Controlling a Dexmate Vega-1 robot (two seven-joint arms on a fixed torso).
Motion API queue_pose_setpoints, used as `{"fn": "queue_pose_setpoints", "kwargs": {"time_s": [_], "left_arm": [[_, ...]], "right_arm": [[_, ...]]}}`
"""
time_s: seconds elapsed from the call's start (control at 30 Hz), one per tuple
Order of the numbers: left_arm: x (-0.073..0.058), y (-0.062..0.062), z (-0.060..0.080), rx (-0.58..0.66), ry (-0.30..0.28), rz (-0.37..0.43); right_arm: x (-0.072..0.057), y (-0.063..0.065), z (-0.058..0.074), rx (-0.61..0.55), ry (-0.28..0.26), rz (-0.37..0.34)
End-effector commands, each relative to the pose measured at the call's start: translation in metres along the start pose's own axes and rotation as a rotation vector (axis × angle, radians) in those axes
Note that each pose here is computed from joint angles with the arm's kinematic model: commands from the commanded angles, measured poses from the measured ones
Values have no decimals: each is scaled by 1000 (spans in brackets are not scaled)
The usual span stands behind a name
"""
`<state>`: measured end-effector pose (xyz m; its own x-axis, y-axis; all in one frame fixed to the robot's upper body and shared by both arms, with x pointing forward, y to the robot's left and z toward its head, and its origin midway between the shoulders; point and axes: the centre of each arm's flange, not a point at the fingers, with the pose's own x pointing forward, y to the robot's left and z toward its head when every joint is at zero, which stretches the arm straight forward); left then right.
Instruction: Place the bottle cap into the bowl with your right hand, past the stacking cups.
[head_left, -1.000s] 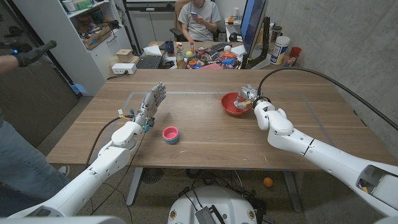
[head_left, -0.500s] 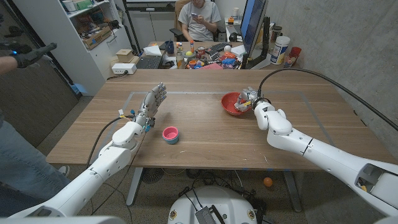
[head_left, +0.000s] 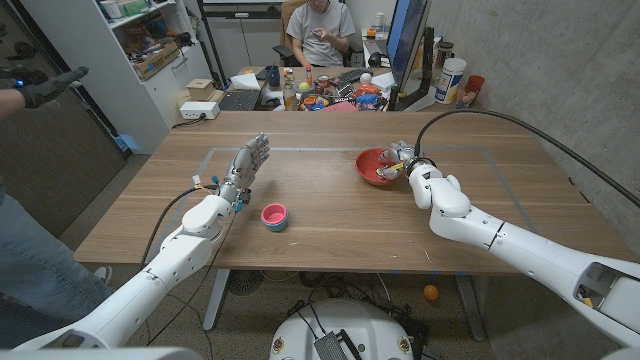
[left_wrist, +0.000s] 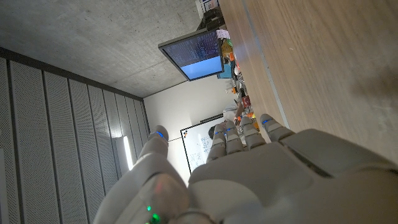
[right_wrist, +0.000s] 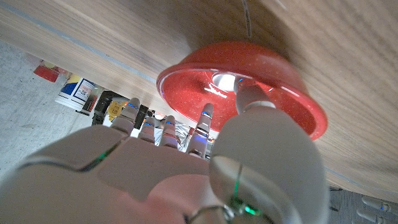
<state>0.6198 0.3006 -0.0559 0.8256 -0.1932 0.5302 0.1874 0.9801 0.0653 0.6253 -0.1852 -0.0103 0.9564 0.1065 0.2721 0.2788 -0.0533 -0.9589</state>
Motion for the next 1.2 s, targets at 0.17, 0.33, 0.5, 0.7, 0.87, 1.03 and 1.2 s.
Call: {"fn": "queue_pose_setpoints", "kwargs": {"time_s": [0.17, 0.33, 0.5, 0.7, 0.87, 1.03, 1.2], "left_arm": [[3, -3, 0, 7, 8, -11], [6, -6, -2, 6, 13, -19], [8, -9, -4, 4, 14, -26], [10, -11, -2, 3, 4, -26], [10, -13, 0, 2, 1, -24], [11, -15, 0, 0, -4, -26], [12, -17, 1, -1, -8, -28]], "right_arm": [[-16, -11, -4, 58, -13, -139], [-20, -17, -7, 78, -19, -184], [-25, -19, -9, 100, -29, -246], [-30, -21, -10, 181, -37, -315], [-34, -20, -16, 294, -51, -350], [-38, -20, -18, 419, -63, -387], [-39, -23, -17, 518, -81, -399]]}}
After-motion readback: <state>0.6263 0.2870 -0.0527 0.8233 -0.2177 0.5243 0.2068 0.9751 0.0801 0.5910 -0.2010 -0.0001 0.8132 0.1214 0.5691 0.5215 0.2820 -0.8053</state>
